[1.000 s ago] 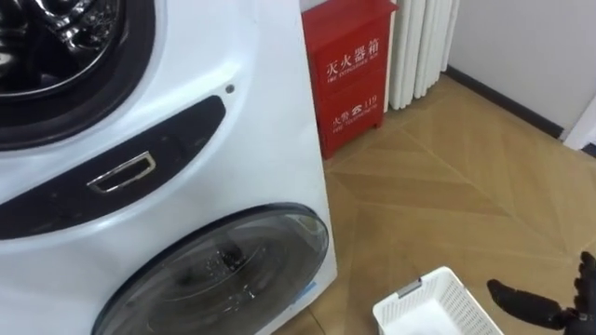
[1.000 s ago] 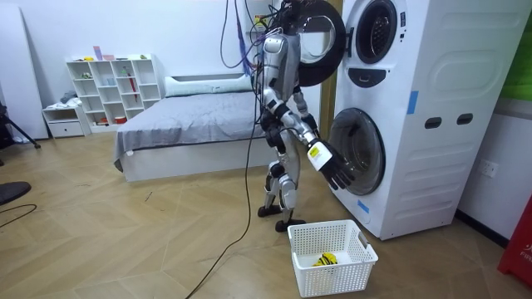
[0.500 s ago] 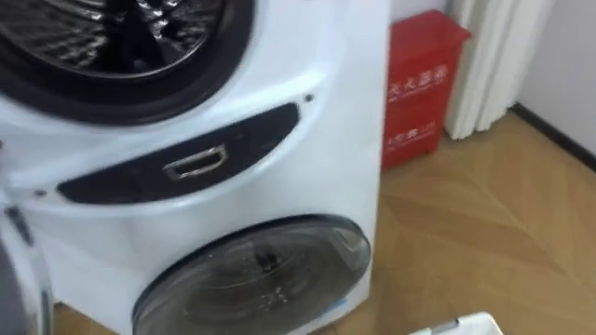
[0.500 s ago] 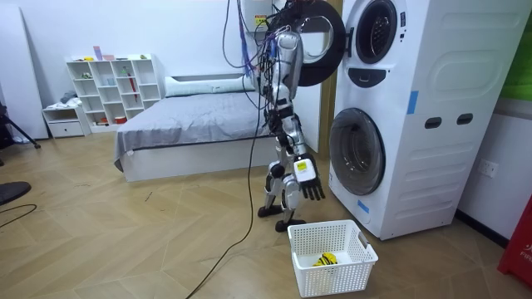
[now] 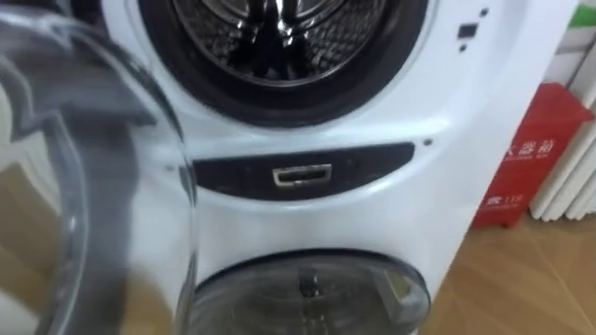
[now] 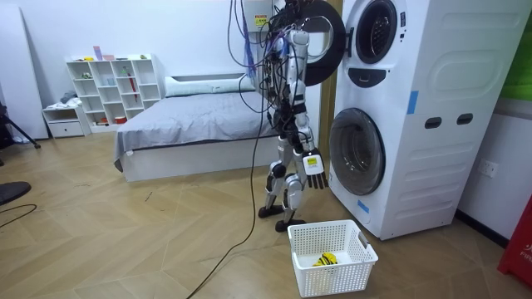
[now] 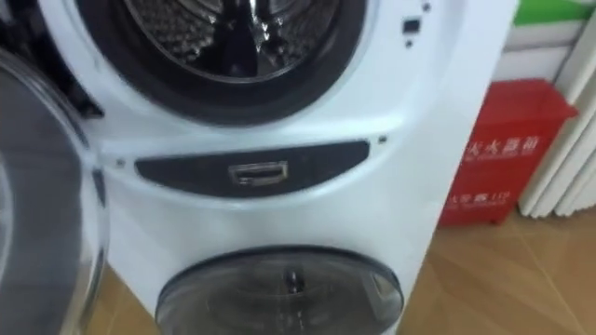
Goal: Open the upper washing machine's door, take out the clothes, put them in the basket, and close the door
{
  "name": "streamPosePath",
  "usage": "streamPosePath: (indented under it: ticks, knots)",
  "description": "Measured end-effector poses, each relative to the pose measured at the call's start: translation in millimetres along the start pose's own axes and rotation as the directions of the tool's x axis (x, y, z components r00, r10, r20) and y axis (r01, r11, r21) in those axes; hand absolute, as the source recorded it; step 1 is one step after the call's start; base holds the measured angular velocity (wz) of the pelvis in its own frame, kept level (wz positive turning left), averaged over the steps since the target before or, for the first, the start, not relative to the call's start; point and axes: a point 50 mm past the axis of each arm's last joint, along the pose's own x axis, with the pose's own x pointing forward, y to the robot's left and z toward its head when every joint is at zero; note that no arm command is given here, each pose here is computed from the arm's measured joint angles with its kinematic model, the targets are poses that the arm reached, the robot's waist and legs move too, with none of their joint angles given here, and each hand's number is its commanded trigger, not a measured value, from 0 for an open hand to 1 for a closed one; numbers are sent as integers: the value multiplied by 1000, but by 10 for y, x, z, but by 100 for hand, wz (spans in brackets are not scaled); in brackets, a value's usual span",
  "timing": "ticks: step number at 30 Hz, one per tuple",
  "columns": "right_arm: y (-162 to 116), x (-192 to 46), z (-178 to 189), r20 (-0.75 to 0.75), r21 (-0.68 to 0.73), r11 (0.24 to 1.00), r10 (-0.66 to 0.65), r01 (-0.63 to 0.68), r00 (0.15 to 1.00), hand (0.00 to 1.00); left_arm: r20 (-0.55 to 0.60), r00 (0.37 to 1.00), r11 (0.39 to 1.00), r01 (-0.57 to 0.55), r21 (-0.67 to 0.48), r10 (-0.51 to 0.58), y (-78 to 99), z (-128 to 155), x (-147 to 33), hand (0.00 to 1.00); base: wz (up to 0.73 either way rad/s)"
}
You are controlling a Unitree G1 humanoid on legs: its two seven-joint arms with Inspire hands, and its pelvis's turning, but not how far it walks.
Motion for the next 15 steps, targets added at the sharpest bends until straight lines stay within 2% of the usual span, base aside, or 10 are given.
streamPosePath:
  ticks: [4,15]
  knots:
    - [62,8,22,-4,-51,998,41,-41,999,0,-13,999,999,-32,9,32,30,-61,-15,0,9]
    - [135,13,25,-21,-148,984,94,-96,995,0,-2,998,997,-70,-7,70,25,-13,-5,0,14]
